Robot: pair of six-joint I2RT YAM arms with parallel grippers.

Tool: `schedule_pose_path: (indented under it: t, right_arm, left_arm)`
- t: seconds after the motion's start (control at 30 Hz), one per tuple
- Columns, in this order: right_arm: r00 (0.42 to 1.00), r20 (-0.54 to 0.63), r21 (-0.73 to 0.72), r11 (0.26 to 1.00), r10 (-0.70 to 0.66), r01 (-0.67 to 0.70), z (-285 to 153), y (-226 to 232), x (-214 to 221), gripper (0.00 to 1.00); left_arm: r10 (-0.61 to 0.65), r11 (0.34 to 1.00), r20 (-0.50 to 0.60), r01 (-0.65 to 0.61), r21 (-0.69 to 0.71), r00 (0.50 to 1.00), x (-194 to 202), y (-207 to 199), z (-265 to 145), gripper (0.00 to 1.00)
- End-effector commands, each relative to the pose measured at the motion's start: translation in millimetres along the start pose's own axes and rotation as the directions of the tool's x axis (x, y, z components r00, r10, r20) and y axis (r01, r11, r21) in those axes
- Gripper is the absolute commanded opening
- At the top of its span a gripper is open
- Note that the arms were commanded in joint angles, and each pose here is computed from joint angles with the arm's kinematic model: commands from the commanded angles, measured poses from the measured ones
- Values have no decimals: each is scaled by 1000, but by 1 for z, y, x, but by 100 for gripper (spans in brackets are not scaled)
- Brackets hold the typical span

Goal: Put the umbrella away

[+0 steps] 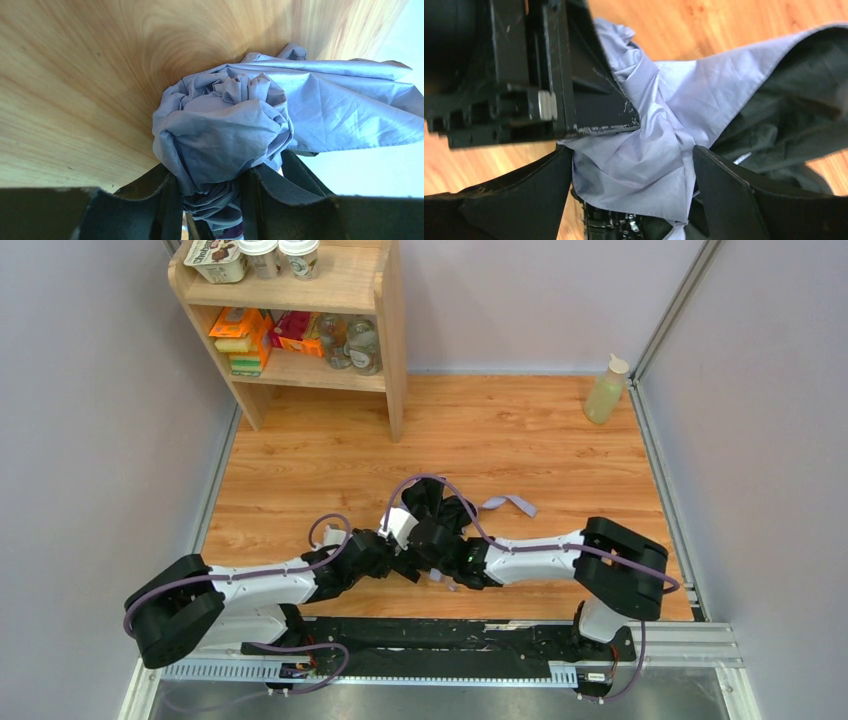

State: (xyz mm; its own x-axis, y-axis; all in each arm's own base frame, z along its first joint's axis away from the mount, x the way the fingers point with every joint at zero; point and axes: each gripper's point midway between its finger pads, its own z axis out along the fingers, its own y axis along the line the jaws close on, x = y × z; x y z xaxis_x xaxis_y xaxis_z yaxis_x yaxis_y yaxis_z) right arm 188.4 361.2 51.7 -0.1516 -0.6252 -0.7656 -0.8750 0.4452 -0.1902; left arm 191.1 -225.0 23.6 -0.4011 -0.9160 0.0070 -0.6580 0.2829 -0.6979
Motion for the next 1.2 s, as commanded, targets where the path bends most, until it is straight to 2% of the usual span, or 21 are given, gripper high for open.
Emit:
schedule_pose_path:
  t: [0.0, 0.03, 0.1, 0.13, 0.3, 0.4, 0.43, 0.47, 0.5, 0.53, 0.57, 0.63, 0.73, 0.87, 0.93, 1.03, 1.1, 1.17]
  right_arm:
    - [978, -125, 249, 949, -167, 194, 16, -14, 21, 85]
    - [977, -141, 243, 951, -162, 192, 20, -11, 25, 79]
    - [976, -172, 217, 961, -133, 169, 24, -8, 37, 50]
    - [974, -195, 179, 973, -112, 148, 26, -4, 47, 42]
    - [954, -301, 3, 1000, 16, -16, 25, 23, 95, 25]
    - [926, -377, -67, 997, 14, -42, 23, 36, 118, 3]
    - [925, -380, -81, 996, 9, -43, 23, 38, 118, 6]
    - [926, -378, -91, 995, 11, -49, 23, 40, 114, 22]
    - [932, -361, -95, 994, 15, -53, 22, 39, 107, 50]
    - [940, -340, -95, 994, 10, -46, 21, 38, 101, 70]
    - [951, -309, -97, 995, 2, -34, 20, 36, 90, 79]
    - [968, -247, -80, 997, -40, 20, 18, 27, 70, 88]
    - [977, -176, -22, 993, -119, 117, 20, 8, 38, 94]
    - [963, -222, 57, 983, -155, 172, 33, -8, 39, 88]
    - [964, -227, 67, 986, -135, 154, 36, -7, 46, 73]
    - [961, -270, 49, 997, -51, 67, 34, -2, 72, 31]
    - [954, -300, -5, 1000, 9, -10, 31, 8, 89, 13]
    - [941, -327, -115, 984, 91, -135, 28, 26, 99, 0]
  left_arm:
    - [-51, 960, 85, 72, -270, 995, -23, 74, -2, 0]
    - [-56, 961, 78, 75, -265, 995, -21, 72, -1, 0]
    - [-67, 962, 68, 82, -260, 995, -20, 71, -2, 0]
    - [-75, 963, 67, 90, -255, 995, -20, 71, -3, 0]
    - [-115, 974, 74, 127, -189, 991, -26, 62, -8, 0]
    - [-123, 979, 89, 136, -152, 988, -34, 57, -16, 0]
    - [-129, 982, 95, 140, -127, 987, -36, 51, -18, 0]
    - [-127, 983, 99, 139, -124, 987, -37, 50, -19, 0]
    - [-127, 983, 99, 138, -120, 987, -37, 48, -20, 0]
    - [-129, 982, 101, 141, -122, 986, -38, 48, -20, 0]
    - [-133, 981, 92, 144, -127, 987, -36, 48, -21, 0]
    - [-133, 980, 84, 144, -140, 988, -34, 51, -21, 0]
    - [-141, 978, 70, 150, -148, 988, -32, 52, -23, 0]
    - [-152, 977, 76, 162, -142, 985, -35, 49, -29, 0]
    - [-159, 977, 78, 168, -128, 984, -37, 45, -32, 0]
    - [-157, 979, 83, 167, -116, 984, -39, 41, -35, 0]
    - [-154, 982, 89, 163, -96, 984, -41, 36, -37, 1]
    - [-122, 989, 112, 131, -71, 986, -47, 31, -40, 21]
